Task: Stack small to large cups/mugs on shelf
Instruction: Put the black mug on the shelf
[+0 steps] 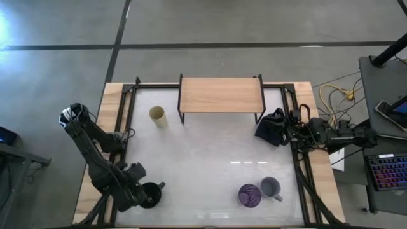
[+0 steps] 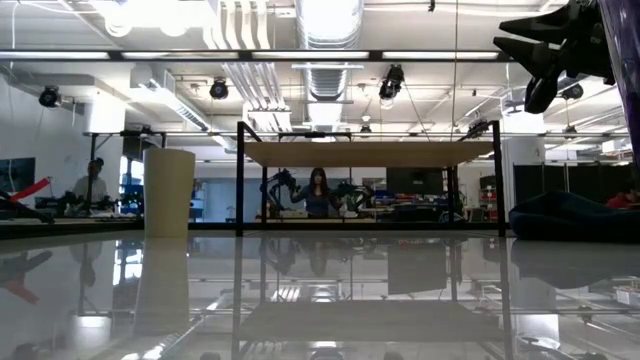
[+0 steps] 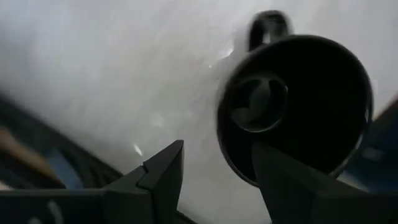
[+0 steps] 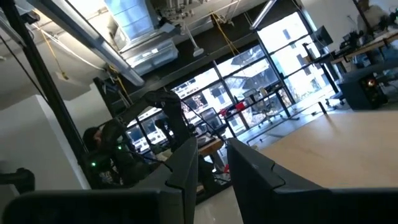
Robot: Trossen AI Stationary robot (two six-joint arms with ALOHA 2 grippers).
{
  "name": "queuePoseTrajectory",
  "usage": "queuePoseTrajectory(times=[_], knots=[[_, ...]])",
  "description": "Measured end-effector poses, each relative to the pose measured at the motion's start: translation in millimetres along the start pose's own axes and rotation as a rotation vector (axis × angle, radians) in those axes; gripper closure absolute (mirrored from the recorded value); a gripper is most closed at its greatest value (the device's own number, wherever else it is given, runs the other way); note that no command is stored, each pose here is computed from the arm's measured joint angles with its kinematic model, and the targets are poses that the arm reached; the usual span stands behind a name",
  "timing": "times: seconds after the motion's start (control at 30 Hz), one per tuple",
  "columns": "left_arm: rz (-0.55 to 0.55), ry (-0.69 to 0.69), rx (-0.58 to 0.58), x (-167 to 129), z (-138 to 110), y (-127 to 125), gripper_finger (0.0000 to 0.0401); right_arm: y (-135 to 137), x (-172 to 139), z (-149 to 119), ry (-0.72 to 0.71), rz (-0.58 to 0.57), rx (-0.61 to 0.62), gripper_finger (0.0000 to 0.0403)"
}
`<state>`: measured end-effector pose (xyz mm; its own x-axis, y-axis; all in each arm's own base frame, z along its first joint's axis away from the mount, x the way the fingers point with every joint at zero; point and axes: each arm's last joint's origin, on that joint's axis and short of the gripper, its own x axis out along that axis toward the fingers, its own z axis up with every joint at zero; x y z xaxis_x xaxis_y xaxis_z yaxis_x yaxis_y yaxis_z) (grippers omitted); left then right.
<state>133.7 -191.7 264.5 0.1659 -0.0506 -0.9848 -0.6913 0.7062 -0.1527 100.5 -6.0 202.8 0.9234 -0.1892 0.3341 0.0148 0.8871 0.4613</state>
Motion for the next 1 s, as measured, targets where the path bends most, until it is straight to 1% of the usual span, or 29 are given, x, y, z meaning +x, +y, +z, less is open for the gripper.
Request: queuePoseTrajectory(times=[0.1, 0.17, 0.23, 0.33, 0.47, 0.57, 0.63, 0.87, 0.93, 1.0], knots=[[-0.002, 0.010, -0.259, 1, -8, 5, 0.0225, 0, 0, 0, 0.000, 0.000, 0.009, 0.0321], [-0.022, 0.021, -0.379, 1, -13, 6, 0.0225, 0, 0, 0, 0.000, -0.001, 0.018, 0.0321], [-0.029, 0.068, -0.405, 2, -15, 4, 0.0225, 0, 0, 0, 0.003, -0.002, 0.018, 0.0321], [-0.018, 0.070, -0.458, 6, -16, 2, 0.0225, 0, 1, -1, 0.009, -0.005, 0.016, 0.0321], [-0.043, 0.044, -0.468, 7, -15, 0, 0.0225, -1, 1, -2, 0.018, -0.009, 0.015, 0.0321], [-0.077, -0.019, -0.457, 9, -13, -1, 0.0225, -1, 2, -3, 0.023, -0.012, 0.014, 0.0321], [-0.074, -0.040, -0.446, 13, -12, 1, 0.0225, -1, 2, -3, 0.022, -0.011, 0.014, 0.0321], [-0.141, -0.005, -0.437, 44, -15, 3, 0.0225, -1, 2, -2, 0.017, -0.009, 0.022, 0.0321], [-0.140, -0.006, -0.428, 50, -15, 6, 0.0228, -1, 2, -2, 0.018, -0.009, 0.022, 0.0321], [-0.131, -0.011, -0.414, 52, -15, 8, 0.0241, -1, 2, -2, 0.017, -0.009, 0.023, 0.0321]])
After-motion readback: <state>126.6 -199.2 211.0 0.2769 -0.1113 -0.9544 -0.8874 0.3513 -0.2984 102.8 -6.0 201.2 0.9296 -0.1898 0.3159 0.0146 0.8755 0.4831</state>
